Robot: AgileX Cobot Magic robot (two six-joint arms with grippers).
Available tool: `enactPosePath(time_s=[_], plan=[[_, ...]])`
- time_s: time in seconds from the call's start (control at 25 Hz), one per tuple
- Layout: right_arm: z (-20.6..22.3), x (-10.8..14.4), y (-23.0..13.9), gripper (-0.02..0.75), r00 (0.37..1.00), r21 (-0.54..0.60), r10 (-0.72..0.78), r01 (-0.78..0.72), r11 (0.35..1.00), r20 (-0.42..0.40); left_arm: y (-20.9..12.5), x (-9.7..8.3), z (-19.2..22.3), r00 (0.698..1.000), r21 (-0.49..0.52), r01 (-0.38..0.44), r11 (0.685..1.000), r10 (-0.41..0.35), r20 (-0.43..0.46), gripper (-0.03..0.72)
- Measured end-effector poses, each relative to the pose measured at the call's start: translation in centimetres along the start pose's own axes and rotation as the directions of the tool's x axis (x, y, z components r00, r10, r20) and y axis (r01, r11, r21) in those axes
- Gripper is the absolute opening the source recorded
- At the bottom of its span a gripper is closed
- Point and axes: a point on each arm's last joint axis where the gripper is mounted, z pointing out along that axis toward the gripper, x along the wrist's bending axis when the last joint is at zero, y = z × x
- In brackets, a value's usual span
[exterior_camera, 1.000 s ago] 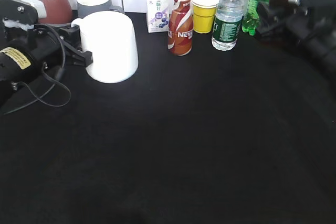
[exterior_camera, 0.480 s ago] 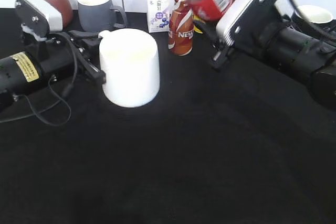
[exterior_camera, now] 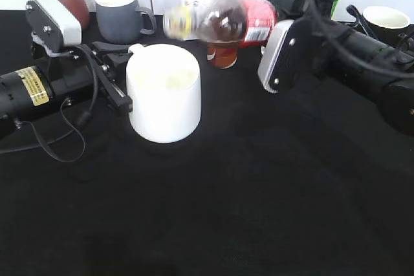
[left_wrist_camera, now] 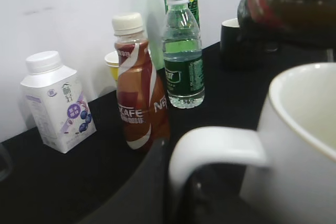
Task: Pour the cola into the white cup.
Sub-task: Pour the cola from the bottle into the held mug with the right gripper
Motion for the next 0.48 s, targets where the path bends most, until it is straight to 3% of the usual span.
enactPosePath(time_s=[0.48], plan=[[0.0,-0.04,-0.06,0.385,0.982,0.008,-0.191,0.191,0.982,0.003,-0.77,0.21,-0.04,0.999,0.084,0.023,0.996,-0.021,-0.025,0.034]])
